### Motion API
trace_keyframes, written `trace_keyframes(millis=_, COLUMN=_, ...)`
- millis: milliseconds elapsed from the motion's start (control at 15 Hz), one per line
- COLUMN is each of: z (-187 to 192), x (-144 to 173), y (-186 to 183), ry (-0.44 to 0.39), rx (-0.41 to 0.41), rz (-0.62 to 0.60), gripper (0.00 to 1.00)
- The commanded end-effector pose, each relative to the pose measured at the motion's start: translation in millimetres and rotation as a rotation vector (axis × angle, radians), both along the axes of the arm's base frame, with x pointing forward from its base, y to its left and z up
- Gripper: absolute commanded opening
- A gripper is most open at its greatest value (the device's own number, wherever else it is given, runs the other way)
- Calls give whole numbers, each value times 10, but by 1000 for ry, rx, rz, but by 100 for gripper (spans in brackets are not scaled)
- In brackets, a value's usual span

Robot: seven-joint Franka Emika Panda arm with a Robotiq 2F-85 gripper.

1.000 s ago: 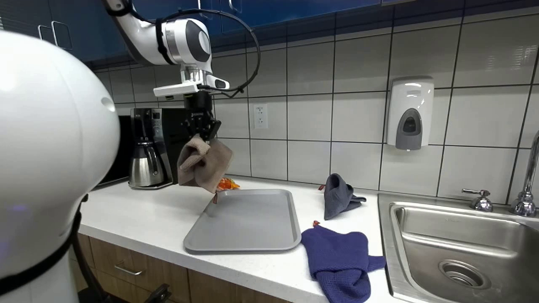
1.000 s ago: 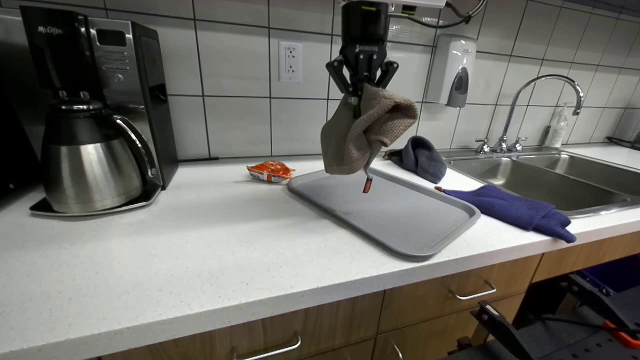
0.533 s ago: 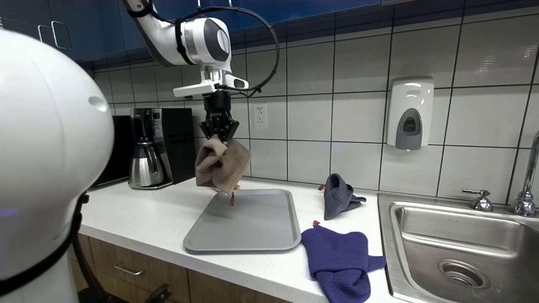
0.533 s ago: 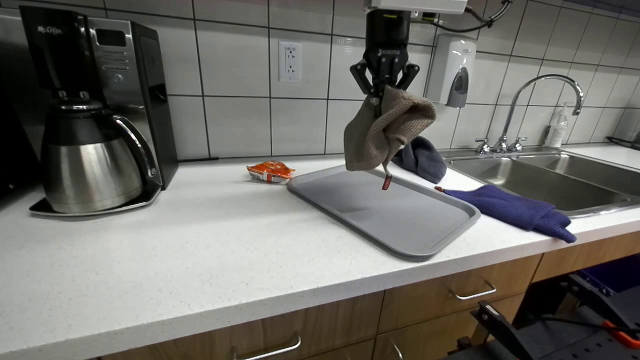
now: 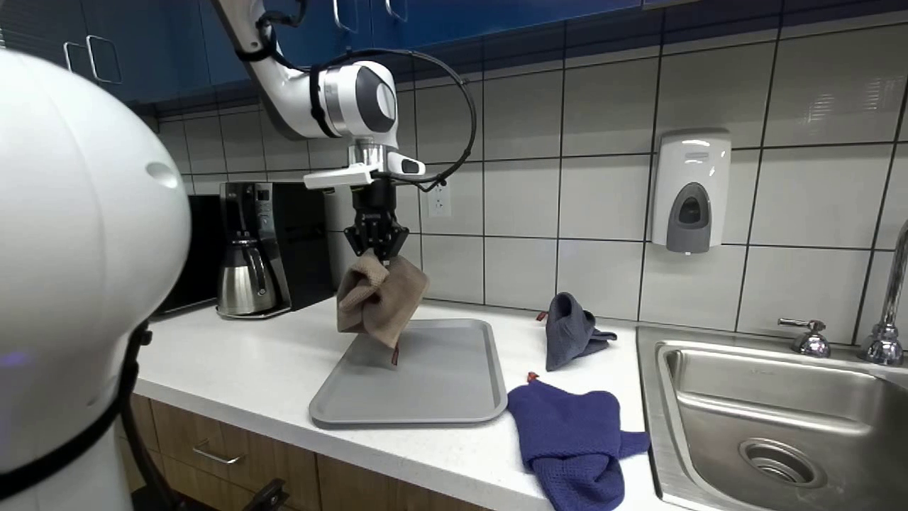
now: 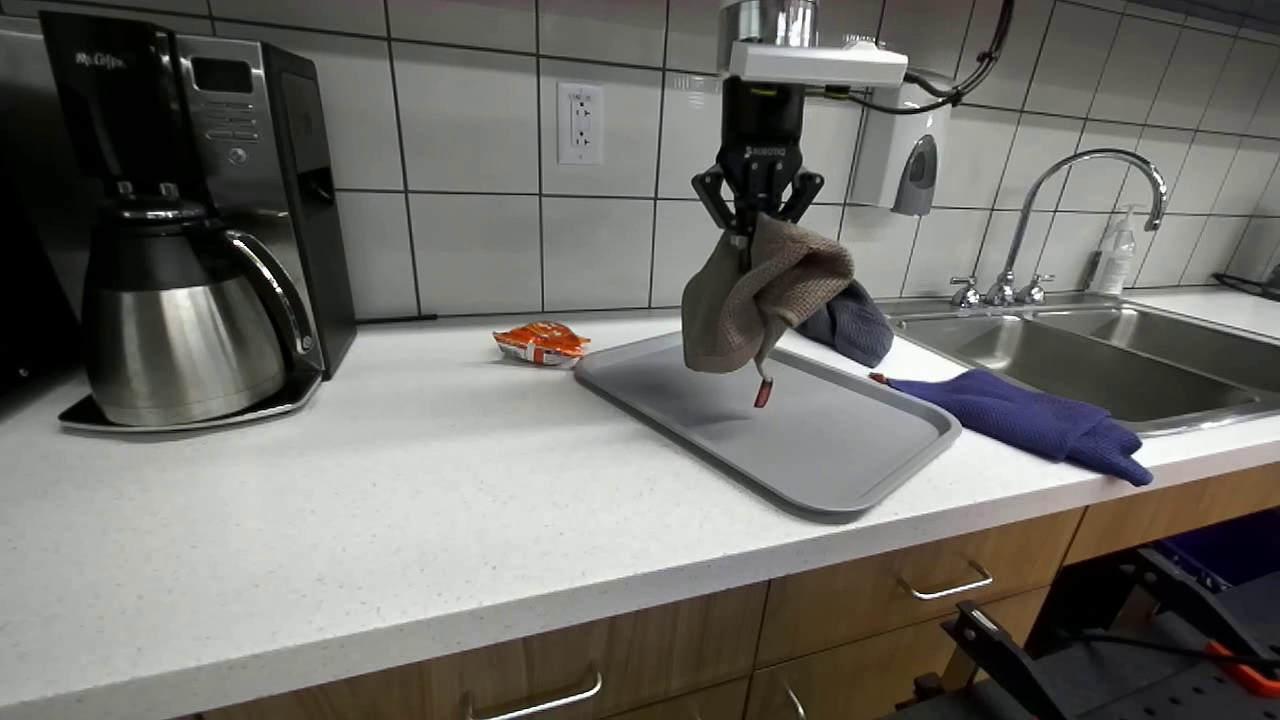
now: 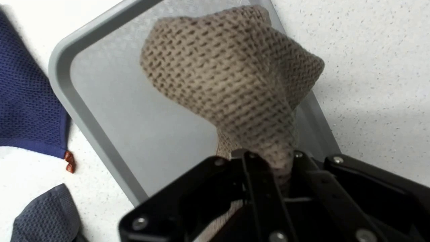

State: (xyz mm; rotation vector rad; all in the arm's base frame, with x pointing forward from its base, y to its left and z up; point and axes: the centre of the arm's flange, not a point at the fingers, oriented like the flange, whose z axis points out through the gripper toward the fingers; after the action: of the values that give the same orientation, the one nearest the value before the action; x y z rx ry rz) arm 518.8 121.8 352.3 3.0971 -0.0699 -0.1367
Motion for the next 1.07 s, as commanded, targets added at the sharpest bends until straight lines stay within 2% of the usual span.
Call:
trace_keyframes(millis=0, z=-155, x=201, y=68, ry=-15, rx=-4, rz=-20, gripper=3)
trace_keyframes(millis=400, z=-445, x=344, y=129, ry=-23, rx=15, rz=-12, gripper=3)
trace_keyframes(millis=1000, z=-804, x=393, y=225, ry=22, rx=-4, rz=1, gripper=3)
